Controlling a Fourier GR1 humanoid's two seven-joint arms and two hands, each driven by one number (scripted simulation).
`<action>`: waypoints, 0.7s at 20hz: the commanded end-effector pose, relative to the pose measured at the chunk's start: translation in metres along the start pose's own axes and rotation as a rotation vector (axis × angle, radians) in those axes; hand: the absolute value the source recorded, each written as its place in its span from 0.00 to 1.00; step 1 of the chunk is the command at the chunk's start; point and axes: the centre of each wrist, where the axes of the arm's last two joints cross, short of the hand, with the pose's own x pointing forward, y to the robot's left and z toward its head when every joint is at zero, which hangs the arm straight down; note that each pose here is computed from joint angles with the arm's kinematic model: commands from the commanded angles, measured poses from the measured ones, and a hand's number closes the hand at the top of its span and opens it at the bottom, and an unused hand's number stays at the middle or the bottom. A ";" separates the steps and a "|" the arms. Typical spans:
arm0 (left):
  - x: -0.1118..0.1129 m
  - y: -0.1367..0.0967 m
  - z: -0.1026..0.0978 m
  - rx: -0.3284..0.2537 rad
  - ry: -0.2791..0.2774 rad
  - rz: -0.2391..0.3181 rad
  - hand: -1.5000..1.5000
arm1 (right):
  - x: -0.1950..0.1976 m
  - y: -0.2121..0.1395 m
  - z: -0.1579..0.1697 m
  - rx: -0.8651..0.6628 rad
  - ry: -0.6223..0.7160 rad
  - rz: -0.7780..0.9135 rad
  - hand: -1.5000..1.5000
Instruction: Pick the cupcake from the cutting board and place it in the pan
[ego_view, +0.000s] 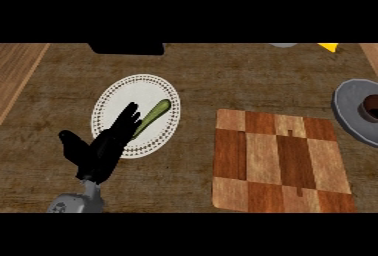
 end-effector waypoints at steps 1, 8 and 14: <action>0.004 0.000 0.004 -0.007 -0.006 0.007 0.50 | -0.022 -0.031 0.005 0.030 0.029 -0.141 0.00; -0.008 0.004 0.003 0.037 0.011 0.021 0.50 | -0.054 -0.091 0.019 0.215 0.001 -0.195 0.00; -0.003 0.001 0.003 0.021 0.019 -0.004 0.50 | -0.072 -0.122 0.032 0.262 -0.024 -0.247 0.00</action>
